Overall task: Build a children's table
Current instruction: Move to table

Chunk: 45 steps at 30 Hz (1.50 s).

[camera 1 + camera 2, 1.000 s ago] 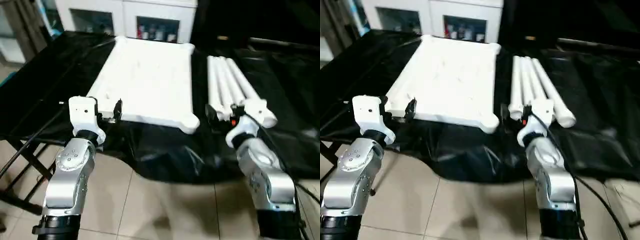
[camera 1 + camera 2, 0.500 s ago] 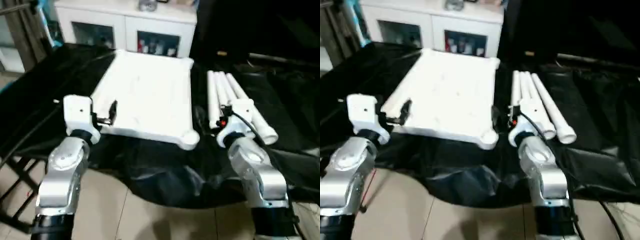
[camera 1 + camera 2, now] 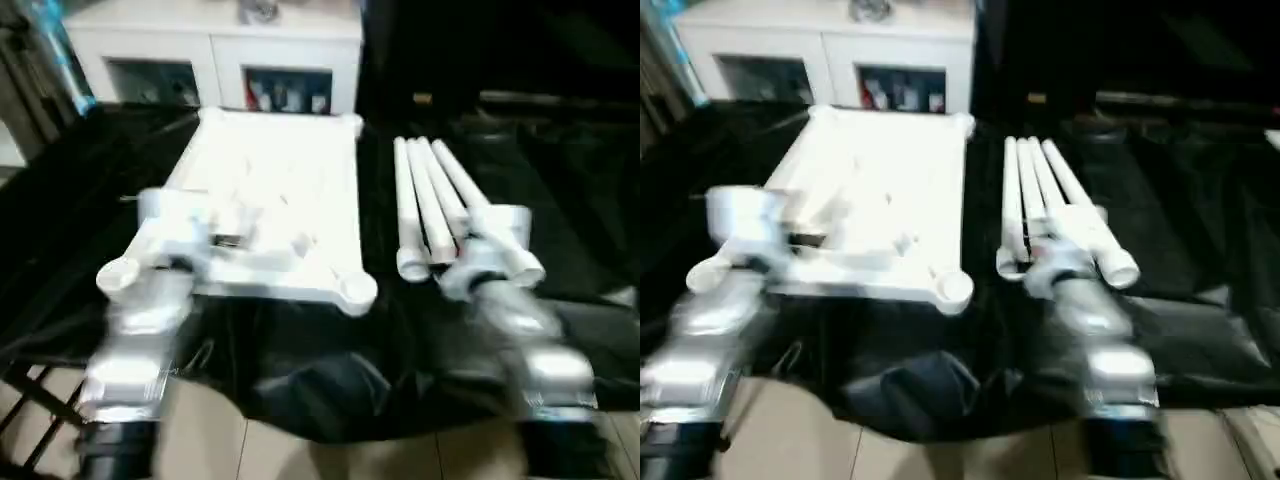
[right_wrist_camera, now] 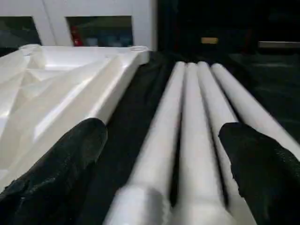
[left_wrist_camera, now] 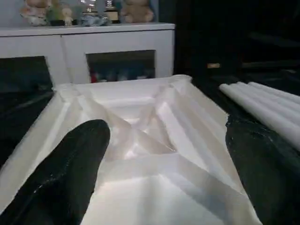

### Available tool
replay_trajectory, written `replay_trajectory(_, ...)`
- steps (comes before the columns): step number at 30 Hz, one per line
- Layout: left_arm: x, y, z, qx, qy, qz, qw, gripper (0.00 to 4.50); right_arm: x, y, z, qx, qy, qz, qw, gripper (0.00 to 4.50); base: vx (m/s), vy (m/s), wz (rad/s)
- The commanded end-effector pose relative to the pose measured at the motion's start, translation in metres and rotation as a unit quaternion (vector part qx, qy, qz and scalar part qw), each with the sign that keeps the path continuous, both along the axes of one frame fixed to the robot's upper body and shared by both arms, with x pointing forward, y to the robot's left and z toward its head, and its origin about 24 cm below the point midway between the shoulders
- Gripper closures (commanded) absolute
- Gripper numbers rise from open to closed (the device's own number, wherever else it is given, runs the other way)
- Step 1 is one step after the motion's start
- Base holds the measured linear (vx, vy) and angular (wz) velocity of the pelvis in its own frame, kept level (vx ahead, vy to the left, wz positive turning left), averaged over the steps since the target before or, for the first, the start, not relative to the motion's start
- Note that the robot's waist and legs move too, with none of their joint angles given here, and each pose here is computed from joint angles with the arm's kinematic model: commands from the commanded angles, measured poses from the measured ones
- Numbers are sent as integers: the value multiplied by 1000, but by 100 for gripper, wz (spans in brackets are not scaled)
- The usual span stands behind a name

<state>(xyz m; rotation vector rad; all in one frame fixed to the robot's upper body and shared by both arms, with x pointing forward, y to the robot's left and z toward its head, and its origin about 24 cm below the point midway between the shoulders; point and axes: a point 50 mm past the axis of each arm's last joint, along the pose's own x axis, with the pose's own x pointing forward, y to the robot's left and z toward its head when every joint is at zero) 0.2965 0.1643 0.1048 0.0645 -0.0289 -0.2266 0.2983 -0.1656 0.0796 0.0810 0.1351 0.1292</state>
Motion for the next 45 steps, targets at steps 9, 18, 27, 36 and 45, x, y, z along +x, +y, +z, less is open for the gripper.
replay_trajectory(9,0,10,-3,3,6,15,1000,0,5,10,6,-4,-14,21,1000,13,103,-17,4)
replay_trajectory(18,-4,6,-5,-7,9,-31,999,0,5,12,7,-16,-12,80,997,13,110,-26,-1)
replay_trajectory(27,-16,-6,-15,72,50,-248,965,0,0,6,15,-76,0,236,969,13,31,-5,0)
replay_trajectory(36,-37,-10,-23,129,129,-476,860,57,-15,8,19,-127,31,390,911,11,-45,8,3)
replay_trajectory(45,-24,-5,-37,160,193,-498,830,128,-23,9,20,-149,90,462,870,11,0,0,0)
